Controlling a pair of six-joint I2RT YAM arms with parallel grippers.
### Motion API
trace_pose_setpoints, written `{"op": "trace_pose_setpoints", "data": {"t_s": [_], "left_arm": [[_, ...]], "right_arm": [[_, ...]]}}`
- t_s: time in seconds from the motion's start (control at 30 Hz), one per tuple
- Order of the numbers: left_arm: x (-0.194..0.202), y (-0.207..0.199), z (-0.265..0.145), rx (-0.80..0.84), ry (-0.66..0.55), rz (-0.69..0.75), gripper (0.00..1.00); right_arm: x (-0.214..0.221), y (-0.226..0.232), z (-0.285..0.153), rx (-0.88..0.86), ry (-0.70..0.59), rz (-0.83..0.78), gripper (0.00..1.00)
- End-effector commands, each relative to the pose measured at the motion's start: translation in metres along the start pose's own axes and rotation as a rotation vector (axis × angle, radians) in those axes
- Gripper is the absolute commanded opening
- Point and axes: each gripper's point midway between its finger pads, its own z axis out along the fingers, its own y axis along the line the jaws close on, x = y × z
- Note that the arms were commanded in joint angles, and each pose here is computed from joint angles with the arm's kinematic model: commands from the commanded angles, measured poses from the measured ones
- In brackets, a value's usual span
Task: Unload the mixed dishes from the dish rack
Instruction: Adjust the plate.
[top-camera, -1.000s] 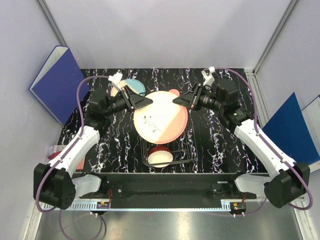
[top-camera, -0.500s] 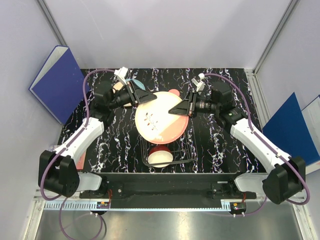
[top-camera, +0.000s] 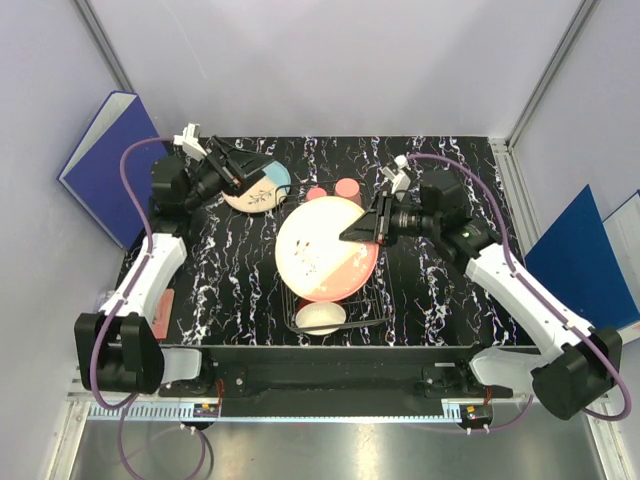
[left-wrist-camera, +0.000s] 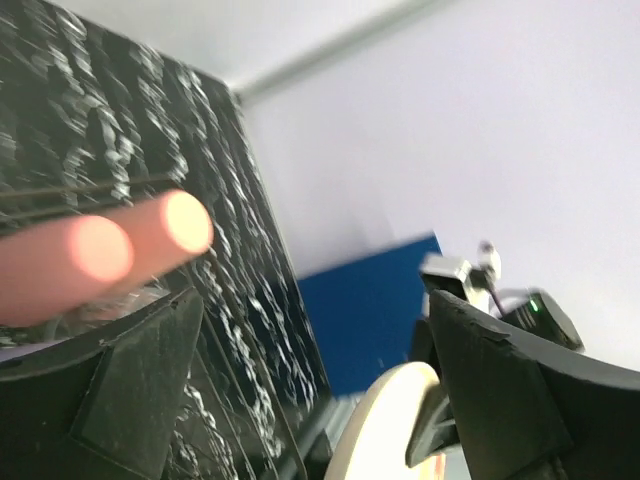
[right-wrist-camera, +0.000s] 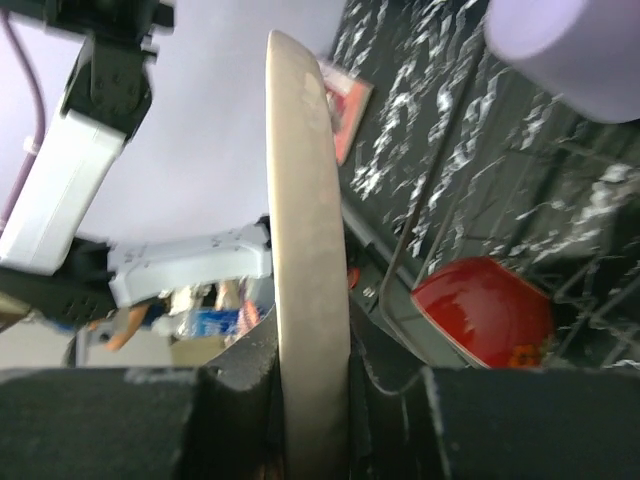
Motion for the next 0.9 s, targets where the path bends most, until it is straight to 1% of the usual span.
{"op": "trace_pose_setpoints", "data": {"t_s": [0.0,0.07,0.1,0.17,0.2,0.23,0.3,0.33,0.37,0.4,0.47,0.5,0.57,0.8,0.87], "left_arm": [[-0.001,-0.022,-0.020,0.007,-0.074,0.074,0.99],[0.006,-0.025,-0.027,0.009,-0.074,0.088,0.99],[0.011,-0.032,-0.031,0.023,-0.073,0.102,0.99],[0.019,-0.032,-0.035,0.025,-0.065,0.106,0.99],[0.026,-0.030,-0.036,0.018,-0.051,0.112,0.99],[0.030,-0.032,-0.040,0.019,-0.048,0.119,0.99],[0.040,-0.038,-0.044,0.036,-0.029,0.132,0.99],[0.046,-0.035,-0.045,0.034,-0.018,0.126,0.99],[0.050,-0.036,-0.046,0.042,-0.011,0.128,0.99],[0.054,-0.037,-0.046,0.048,-0.004,0.132,0.99],[0.059,-0.036,-0.050,0.049,-0.002,0.132,0.99],[0.061,-0.038,-0.053,0.054,-0.005,0.138,0.99],[0.066,-0.034,-0.054,0.053,0.004,0.135,0.99],[0.088,-0.049,-0.051,0.144,0.067,0.133,0.99],[0.094,-0.054,-0.049,0.178,0.085,0.141,0.94]], "right_arm": [[-0.046,0.054,-0.029,-0.022,-0.229,-0.180,0.00],[-0.057,0.051,-0.030,0.005,-0.284,-0.180,0.00],[-0.063,0.053,-0.028,-0.004,-0.309,-0.189,0.00],[-0.068,0.052,-0.024,-0.023,-0.333,-0.158,0.00],[-0.075,0.057,-0.021,-0.059,-0.357,-0.167,0.00],[-0.076,0.060,-0.019,-0.085,-0.357,-0.133,0.00],[-0.084,0.063,-0.011,-0.147,-0.373,-0.130,0.00],[-0.083,0.068,-0.009,-0.183,-0.364,-0.092,0.00],[-0.082,0.062,-0.005,-0.199,-0.363,-0.074,0.00],[-0.087,0.072,-0.004,-0.264,-0.385,-0.094,0.00],[-0.086,0.073,-0.002,-0.326,-0.384,-0.045,0.00],[-0.090,0.081,-0.003,-0.376,-0.401,-0.063,0.00],[-0.090,0.082,0.000,-0.406,-0.382,-0.037,0.00],[-0.087,0.084,0.007,-0.560,-0.347,-0.008,0.00],[-0.085,0.087,0.006,-0.600,-0.332,0.002,0.00]]}}
